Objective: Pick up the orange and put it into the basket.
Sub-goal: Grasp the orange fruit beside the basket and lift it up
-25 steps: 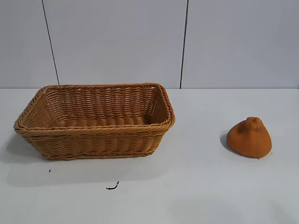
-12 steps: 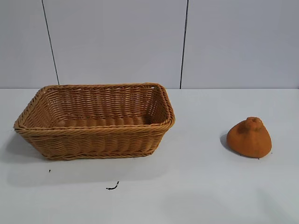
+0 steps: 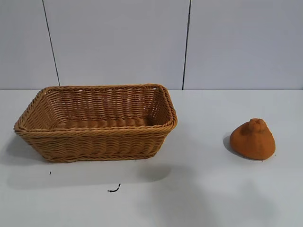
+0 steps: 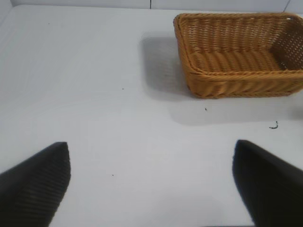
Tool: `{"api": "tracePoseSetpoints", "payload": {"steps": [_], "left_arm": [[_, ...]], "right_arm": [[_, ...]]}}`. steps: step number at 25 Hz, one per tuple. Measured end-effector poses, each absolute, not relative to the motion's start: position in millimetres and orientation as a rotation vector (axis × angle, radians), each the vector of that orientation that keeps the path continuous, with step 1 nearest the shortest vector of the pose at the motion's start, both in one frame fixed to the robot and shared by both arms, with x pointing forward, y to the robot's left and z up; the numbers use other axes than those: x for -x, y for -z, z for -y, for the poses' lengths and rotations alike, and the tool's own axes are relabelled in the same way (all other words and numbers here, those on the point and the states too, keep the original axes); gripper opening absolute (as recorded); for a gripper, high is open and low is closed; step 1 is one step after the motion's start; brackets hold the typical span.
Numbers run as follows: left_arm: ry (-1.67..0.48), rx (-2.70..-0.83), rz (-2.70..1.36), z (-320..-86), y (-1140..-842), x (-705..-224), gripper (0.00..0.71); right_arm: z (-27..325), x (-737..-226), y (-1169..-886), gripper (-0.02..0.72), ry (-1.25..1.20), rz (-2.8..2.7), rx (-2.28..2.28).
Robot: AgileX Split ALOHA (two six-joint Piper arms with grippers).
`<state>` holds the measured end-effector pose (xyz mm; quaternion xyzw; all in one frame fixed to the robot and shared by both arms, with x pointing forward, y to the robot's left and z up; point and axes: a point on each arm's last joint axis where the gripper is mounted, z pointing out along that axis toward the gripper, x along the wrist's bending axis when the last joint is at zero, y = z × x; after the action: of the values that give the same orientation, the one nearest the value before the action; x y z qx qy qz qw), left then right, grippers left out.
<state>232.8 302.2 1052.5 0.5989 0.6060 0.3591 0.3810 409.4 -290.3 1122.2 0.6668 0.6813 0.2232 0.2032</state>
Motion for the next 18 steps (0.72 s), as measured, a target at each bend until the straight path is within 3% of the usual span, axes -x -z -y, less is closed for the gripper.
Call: {"api": "tracePoseSetpoints", "payload": {"steps": [6,10,18], "left_arm": [[-0.916,-1.529,-1.547,-302,-1053,-233,0.666],[-0.916,-1.529,-1.547,-302,-1053,-233,0.666],[-0.916,-1.529,-1.547,-302,-1053,-233,0.666]], "right_arm": [[284,-502,-1099,0.694,-0.469,-2.042,-1.974],[278,-563,-1064,0.694,-0.406,-2.139,-2.032],[275,-623,-1000,0.694,-0.299,-2.189,-2.120]]}}
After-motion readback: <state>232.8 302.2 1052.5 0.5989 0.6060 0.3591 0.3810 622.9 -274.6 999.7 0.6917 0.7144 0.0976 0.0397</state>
